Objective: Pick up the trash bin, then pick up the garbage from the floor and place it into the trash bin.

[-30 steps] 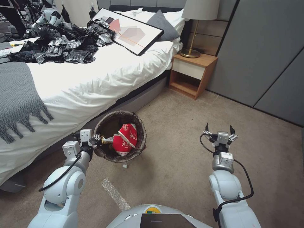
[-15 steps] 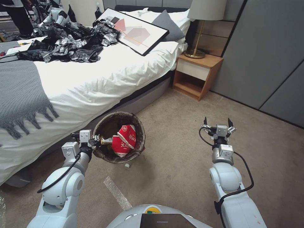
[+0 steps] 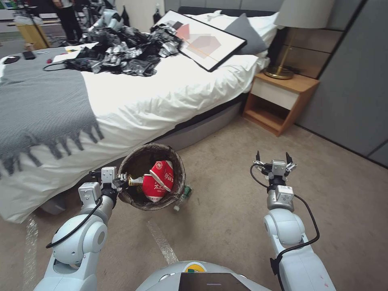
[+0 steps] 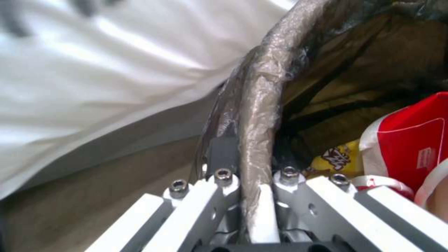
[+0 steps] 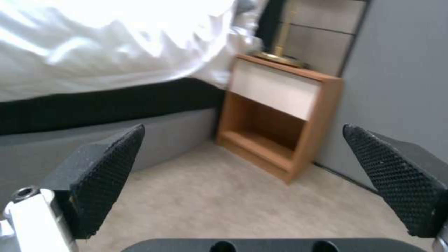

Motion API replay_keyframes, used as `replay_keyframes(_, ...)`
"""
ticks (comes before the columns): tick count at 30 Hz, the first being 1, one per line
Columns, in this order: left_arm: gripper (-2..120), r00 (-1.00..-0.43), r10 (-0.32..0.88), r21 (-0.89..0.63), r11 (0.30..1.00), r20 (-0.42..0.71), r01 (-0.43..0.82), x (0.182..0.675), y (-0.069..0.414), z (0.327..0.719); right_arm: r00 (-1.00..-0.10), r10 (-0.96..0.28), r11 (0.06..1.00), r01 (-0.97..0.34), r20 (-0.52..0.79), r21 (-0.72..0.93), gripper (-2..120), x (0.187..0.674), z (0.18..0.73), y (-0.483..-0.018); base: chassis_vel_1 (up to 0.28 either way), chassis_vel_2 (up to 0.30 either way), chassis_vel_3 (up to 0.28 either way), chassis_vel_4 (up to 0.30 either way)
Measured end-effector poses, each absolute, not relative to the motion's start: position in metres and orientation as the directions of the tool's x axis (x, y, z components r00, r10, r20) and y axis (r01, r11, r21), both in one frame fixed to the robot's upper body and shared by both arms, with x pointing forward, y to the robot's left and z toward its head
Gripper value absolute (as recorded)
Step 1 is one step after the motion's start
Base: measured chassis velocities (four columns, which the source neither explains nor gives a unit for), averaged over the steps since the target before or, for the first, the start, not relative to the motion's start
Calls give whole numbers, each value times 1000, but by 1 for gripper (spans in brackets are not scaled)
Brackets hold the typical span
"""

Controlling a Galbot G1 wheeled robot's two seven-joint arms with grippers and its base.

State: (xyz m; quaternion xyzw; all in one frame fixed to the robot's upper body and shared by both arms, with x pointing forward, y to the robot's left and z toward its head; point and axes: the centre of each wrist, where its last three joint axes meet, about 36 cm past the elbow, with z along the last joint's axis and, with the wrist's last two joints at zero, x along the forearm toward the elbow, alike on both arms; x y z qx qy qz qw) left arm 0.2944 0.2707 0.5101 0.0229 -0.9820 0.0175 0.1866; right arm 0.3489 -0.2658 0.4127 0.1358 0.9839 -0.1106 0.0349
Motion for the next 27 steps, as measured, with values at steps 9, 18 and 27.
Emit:
replay_keyframes(9,0,-930,-34,-27,999,365,-47,295,270,511,-961,259,937,274,-99,-215,100,349,412,-268,120,110,129,125)
replay_keyframes(18,0,-930,-33,-26,999,365,-46,296,272,510,-962,257,939,271,-95,-211,100,350,411,-267,116,124,118,119)
replay_keyframes(27,0,-934,-29,-16,999,355,-37,297,273,507,-964,259,949,267,-65,-169,100,346,426,-260,101,99,95,98)
